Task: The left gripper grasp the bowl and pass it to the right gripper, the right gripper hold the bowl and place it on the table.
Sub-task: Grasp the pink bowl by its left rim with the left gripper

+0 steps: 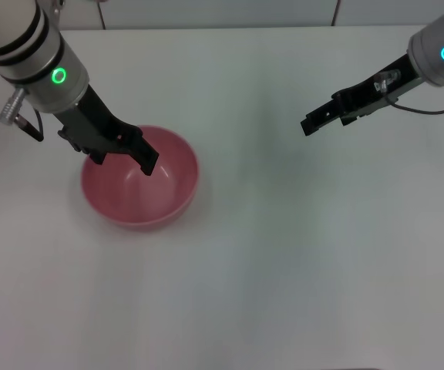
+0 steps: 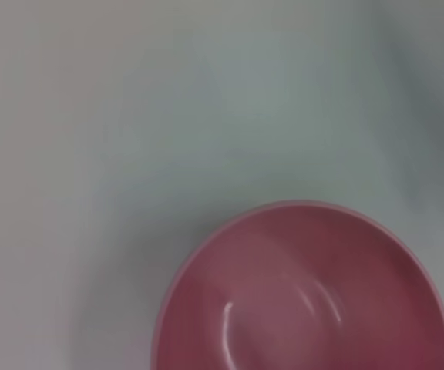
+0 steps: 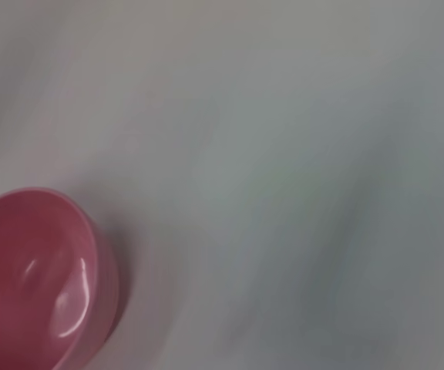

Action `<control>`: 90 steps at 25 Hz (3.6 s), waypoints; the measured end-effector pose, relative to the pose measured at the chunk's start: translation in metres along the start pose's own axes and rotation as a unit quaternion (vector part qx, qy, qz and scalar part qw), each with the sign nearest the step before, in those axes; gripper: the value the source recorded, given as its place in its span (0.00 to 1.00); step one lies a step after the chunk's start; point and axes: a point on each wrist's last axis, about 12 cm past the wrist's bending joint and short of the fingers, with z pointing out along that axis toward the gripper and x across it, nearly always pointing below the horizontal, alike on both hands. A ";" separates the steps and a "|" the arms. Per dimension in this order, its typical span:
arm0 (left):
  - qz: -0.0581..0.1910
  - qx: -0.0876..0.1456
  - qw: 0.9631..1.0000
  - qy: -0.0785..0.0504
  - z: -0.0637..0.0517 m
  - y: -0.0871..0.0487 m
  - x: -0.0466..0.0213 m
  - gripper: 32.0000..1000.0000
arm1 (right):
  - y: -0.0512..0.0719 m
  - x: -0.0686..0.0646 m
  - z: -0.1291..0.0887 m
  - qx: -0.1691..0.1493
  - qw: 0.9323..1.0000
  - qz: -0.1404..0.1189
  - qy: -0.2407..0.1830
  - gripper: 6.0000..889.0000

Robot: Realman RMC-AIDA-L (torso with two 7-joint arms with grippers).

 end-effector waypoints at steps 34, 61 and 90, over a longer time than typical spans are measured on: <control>-0.021 -0.046 0.999 -0.010 0.009 0.025 0.0011 0.86 | -0.001 0.002 0.002 0.001 1.000 0.005 -0.002 0.95; -0.032 -0.060 0.998 0.000 0.041 0.042 0.0037 0.86 | -0.002 0.003 0.004 0.003 1.000 0.006 -0.004 0.95; -0.025 -0.056 0.998 0.006 0.056 0.038 0.0043 0.76 | -0.001 0.003 0.004 0.003 1.000 0.005 -0.005 0.95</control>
